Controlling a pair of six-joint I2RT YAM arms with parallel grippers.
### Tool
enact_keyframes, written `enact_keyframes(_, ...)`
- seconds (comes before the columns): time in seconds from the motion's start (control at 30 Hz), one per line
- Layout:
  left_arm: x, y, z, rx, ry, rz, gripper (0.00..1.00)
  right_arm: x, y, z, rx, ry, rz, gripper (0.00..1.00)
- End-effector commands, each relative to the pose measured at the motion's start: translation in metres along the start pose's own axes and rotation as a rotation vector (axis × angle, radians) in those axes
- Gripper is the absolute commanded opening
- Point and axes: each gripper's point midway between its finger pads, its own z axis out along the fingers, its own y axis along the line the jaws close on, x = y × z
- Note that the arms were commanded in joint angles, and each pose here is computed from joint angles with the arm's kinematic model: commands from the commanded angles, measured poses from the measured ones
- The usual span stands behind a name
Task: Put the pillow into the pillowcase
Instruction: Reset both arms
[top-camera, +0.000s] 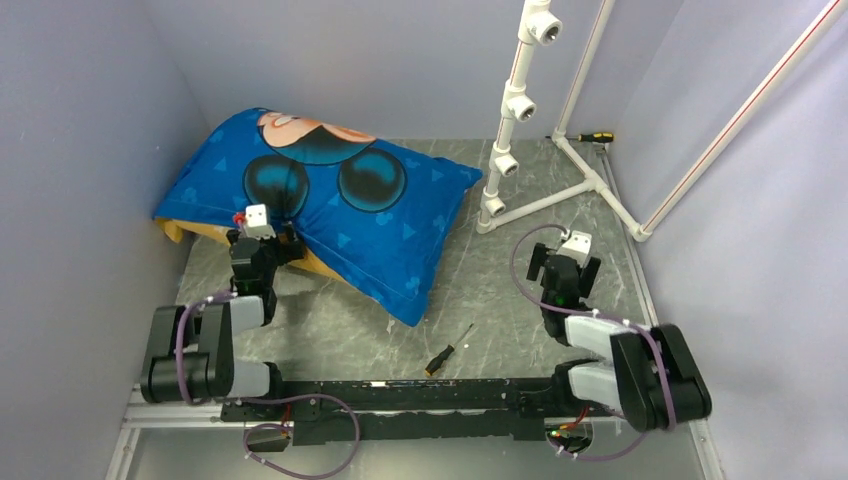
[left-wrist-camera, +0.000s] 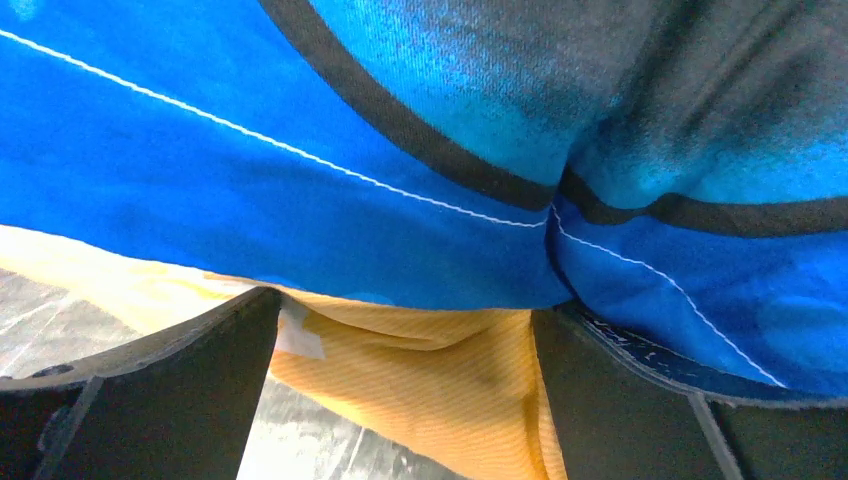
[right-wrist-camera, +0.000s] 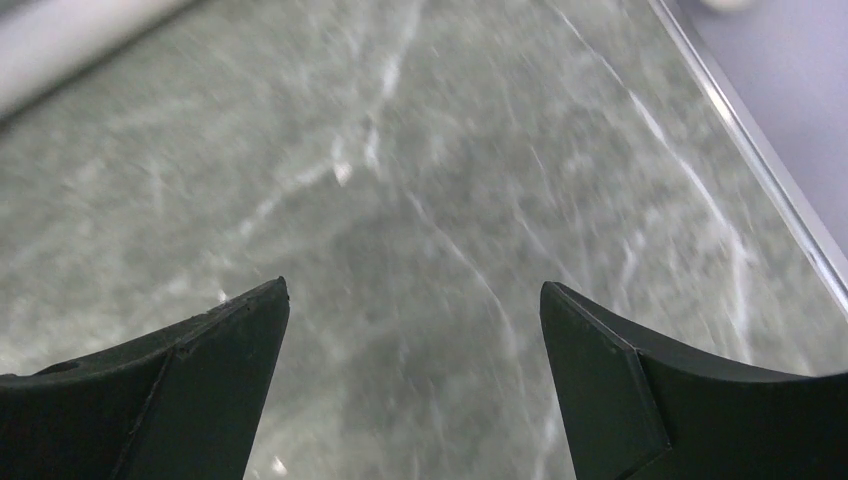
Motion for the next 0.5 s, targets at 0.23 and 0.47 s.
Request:
enact_keyframes(0.23,0.021,0.004,0.052,0.032,0.074,0.069,1.0,-0.074,0.013,0.049,-0.123,-0.269,0.133,1.0)
enact_keyframes(0.47,0.027,-0.018,0.039,0.144,0.025,0.155,0.99,-0.077,0.012,0.048,-0.115,-0.29,0.12,1.0)
